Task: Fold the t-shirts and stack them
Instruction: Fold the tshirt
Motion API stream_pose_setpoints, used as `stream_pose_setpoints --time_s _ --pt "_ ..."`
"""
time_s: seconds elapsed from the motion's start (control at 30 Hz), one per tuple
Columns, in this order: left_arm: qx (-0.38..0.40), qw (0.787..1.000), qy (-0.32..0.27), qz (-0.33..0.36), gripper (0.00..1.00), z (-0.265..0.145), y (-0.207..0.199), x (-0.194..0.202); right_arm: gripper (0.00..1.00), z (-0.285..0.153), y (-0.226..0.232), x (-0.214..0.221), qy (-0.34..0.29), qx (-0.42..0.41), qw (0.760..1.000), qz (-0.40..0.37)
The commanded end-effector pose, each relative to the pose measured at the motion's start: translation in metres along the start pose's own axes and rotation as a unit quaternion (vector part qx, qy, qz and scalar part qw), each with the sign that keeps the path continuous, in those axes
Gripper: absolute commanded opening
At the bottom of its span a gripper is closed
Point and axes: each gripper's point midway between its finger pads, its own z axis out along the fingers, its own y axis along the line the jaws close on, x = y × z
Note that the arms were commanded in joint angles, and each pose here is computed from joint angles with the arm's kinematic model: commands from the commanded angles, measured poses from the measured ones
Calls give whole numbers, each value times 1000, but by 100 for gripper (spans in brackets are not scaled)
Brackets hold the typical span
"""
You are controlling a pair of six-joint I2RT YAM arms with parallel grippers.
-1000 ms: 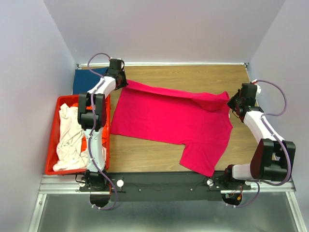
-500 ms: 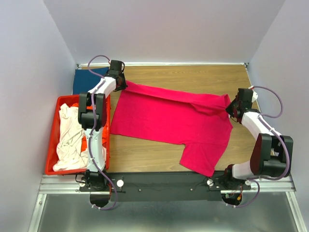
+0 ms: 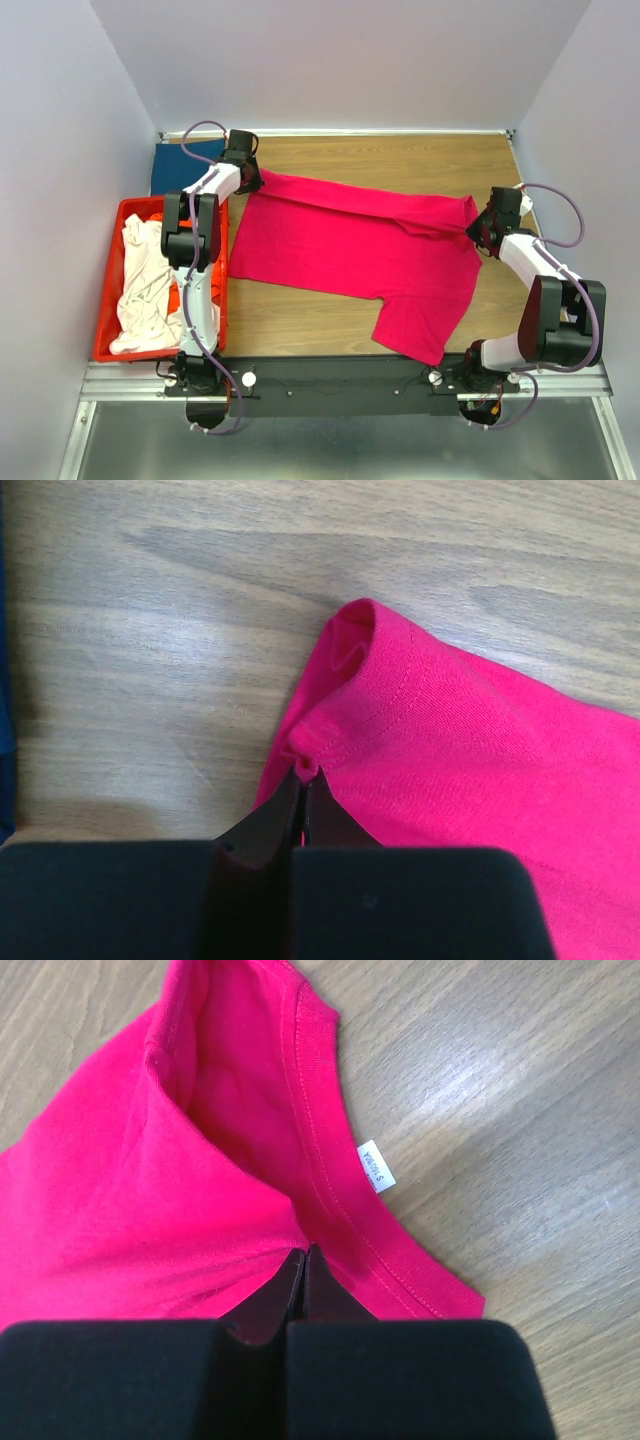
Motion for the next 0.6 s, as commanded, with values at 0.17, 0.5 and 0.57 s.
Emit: stream_pose_setpoints --time_s 0.17,0.5,0.57 --pt "-52 999 -8 -10 0 -12 22 -5 2 6 -20 6 -2 43 999 5" --pt "-60 998 -14 -11 0 -17 23 -4 4 3 -7 2 3 15 1000 4" --pt "-60 998 -13 -11 2 -18 22 -3 4 3 -4 5 9 7 1000 3"
